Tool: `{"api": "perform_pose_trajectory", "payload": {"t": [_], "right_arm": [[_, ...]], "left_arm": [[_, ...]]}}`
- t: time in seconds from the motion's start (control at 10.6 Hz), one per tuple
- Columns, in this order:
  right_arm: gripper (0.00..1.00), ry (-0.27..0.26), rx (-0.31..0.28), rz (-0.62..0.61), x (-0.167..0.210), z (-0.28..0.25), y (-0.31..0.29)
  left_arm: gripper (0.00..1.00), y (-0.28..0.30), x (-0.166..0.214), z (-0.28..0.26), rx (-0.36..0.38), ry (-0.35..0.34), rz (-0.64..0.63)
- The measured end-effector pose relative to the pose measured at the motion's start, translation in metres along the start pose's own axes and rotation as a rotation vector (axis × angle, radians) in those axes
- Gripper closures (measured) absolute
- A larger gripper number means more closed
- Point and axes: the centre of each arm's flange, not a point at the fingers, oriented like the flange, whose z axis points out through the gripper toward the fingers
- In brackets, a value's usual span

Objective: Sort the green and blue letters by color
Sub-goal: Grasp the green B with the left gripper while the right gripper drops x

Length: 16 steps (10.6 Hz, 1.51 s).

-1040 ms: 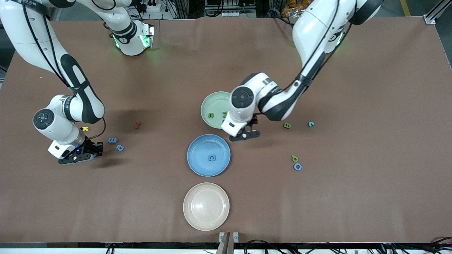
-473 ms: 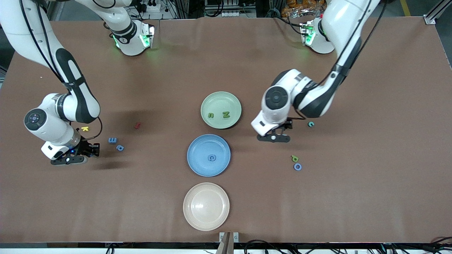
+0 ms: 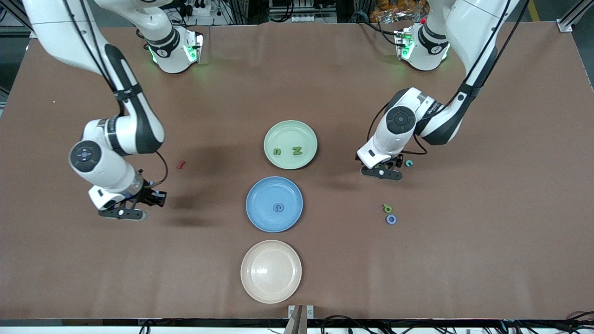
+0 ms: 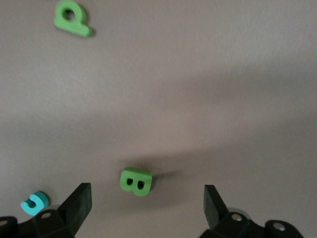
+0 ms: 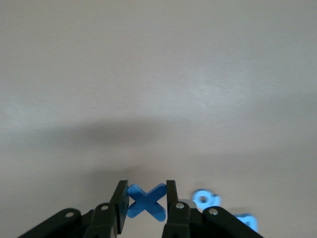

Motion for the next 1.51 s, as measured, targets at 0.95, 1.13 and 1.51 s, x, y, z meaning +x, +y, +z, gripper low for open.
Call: {"api": "perform_pose_trajectory", "payload": {"t": [0.95,1.13,1.51], "right_arm": [[0.65,0.129,0.121,-0.045,-0.028,0.013,-0.283],[0.65,0.15,0.154,-0.046,-0.047,0.024,-0.312],[0.19,0.153,0.175,0.048,-0.049,0.018,-0.323]], "left_arm": [[0.18,-0.027,-0.005,0.037,-0.053,0.027,0.118],[0.22,-0.027,-0.007,0.041,-0.053,0.02,0.122],[0.66,-0.029,-0.007,0.04,-0.05,0.021,0.121]]}}
